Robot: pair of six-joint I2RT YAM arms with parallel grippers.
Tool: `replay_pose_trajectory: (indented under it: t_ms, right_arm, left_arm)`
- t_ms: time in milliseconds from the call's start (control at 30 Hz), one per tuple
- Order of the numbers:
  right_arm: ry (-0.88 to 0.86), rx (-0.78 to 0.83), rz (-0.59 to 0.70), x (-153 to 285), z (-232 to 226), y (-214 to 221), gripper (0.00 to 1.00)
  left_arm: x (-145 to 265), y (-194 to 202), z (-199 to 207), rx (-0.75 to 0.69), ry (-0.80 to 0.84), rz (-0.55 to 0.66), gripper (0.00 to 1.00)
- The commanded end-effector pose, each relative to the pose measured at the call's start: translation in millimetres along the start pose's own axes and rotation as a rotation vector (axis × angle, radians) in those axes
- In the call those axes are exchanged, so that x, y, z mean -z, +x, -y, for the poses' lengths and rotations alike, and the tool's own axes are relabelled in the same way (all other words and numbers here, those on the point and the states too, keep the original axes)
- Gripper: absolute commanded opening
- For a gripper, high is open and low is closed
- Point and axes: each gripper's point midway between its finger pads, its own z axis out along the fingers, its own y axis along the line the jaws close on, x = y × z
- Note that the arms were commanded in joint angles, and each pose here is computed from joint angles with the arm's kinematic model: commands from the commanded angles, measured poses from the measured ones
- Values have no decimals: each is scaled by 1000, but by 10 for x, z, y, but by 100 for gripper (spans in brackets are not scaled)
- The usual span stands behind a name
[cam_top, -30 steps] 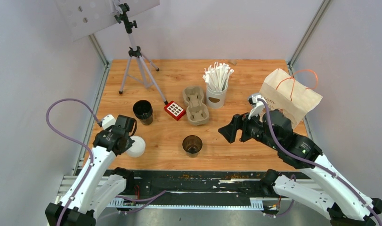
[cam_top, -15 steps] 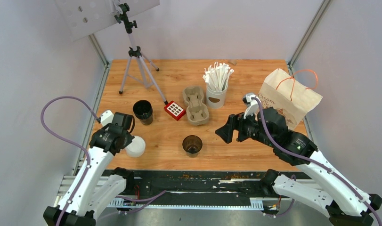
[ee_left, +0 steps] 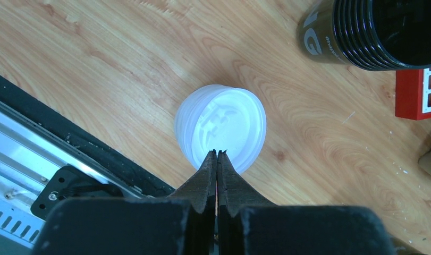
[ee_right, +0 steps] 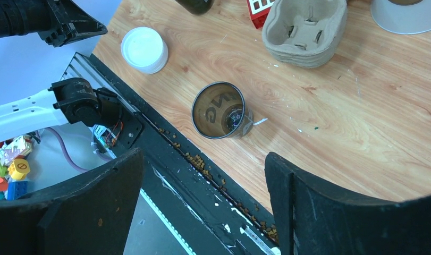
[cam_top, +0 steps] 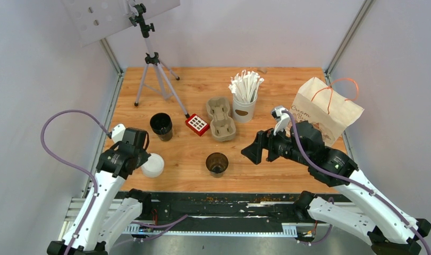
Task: Pack the takeout coffee
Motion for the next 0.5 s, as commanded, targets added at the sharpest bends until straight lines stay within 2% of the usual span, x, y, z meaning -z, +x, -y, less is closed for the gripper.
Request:
replay_pose_trajectory:
  t_ms: [0,33,100,200,467]
  right_arm:
    - [-50,7,33,-24,-113,-118,84]
    - [-53,4,33,-27,-121,-122,84]
    - [-53,-1,36,-37,-119,-125,84]
    - [-50,-15,47,-45,-110,-124,83]
    - [-42,-21,45,-42,-74,-75,83]
  left_arm:
    - [54,-67,-29,-26,10,28,0]
    - [33,-60,-58,-33,-4,32,0]
    - [-30,-32,-117,-42,-39,35,9]
    - [-117,-8,-127,-60,-66,31,18]
    - [-233,-17,-178,-97,-144,30,29]
